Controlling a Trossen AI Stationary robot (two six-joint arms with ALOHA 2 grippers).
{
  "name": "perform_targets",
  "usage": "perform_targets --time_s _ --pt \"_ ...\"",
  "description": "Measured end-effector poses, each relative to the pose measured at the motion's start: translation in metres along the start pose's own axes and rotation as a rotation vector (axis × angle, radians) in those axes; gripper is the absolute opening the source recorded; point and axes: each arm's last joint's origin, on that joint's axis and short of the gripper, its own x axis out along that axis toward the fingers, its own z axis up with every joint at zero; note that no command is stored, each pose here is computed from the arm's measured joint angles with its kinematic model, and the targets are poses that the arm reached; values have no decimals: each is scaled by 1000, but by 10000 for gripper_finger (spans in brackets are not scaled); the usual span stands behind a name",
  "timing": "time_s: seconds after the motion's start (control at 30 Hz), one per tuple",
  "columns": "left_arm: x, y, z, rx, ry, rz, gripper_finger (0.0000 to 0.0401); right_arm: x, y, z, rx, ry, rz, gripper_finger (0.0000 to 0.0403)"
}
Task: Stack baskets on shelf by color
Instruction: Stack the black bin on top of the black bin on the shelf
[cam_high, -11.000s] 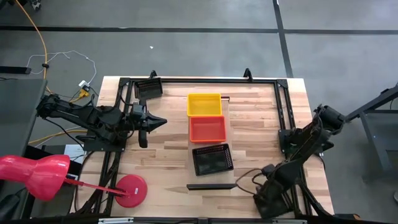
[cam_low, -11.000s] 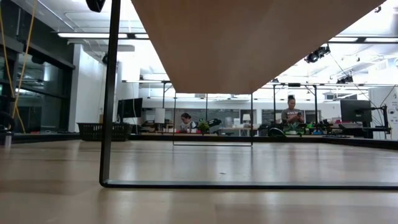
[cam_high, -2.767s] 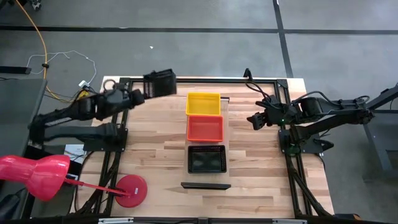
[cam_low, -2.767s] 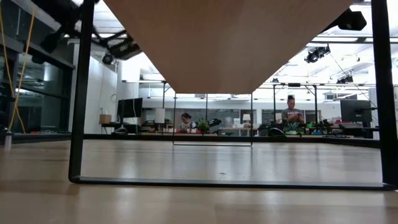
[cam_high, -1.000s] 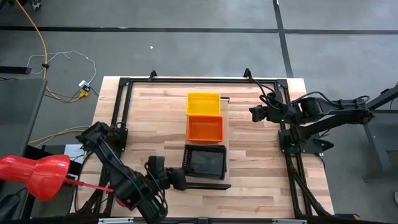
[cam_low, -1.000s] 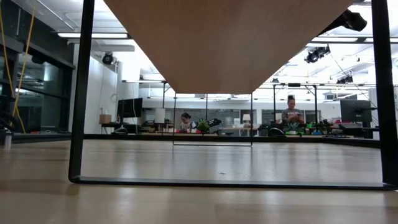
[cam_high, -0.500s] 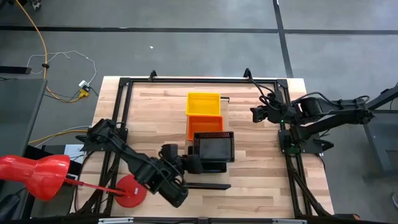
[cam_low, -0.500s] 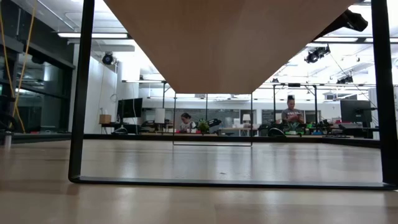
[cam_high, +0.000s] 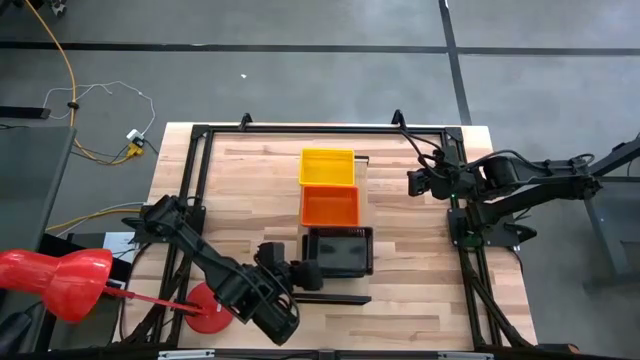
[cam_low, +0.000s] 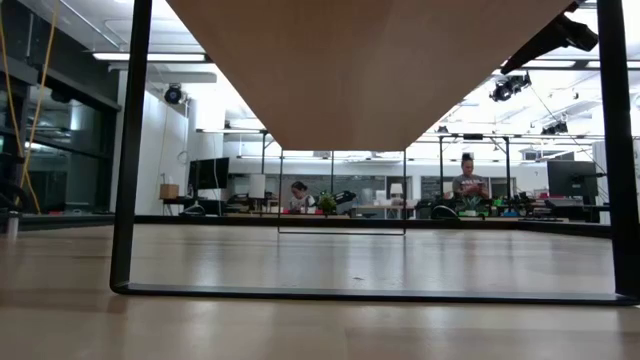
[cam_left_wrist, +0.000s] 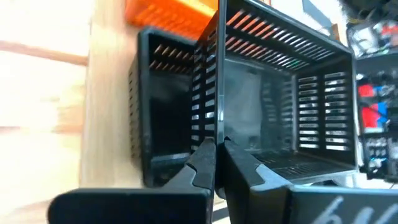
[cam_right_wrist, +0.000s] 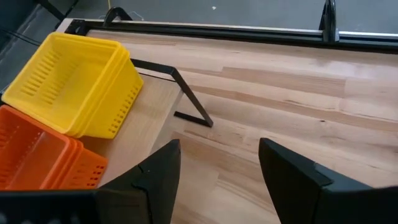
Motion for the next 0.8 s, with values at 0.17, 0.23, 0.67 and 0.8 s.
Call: perform_targets --time_s 0.17,0.23,0.67,0.8 --pt "-5 5 -3 26 22 21 0 0 0 0 -2 1 -3 204" --pt "-5 7 -2 47 12 35 0 0 0 0 7 1 -3 204" --pt "0 4 3 90 -14 40 15 0 0 0 32 -5 -5 204" --pt "0 5 4 97 -20 42 39 0 0 0 32 -5 -5 204"
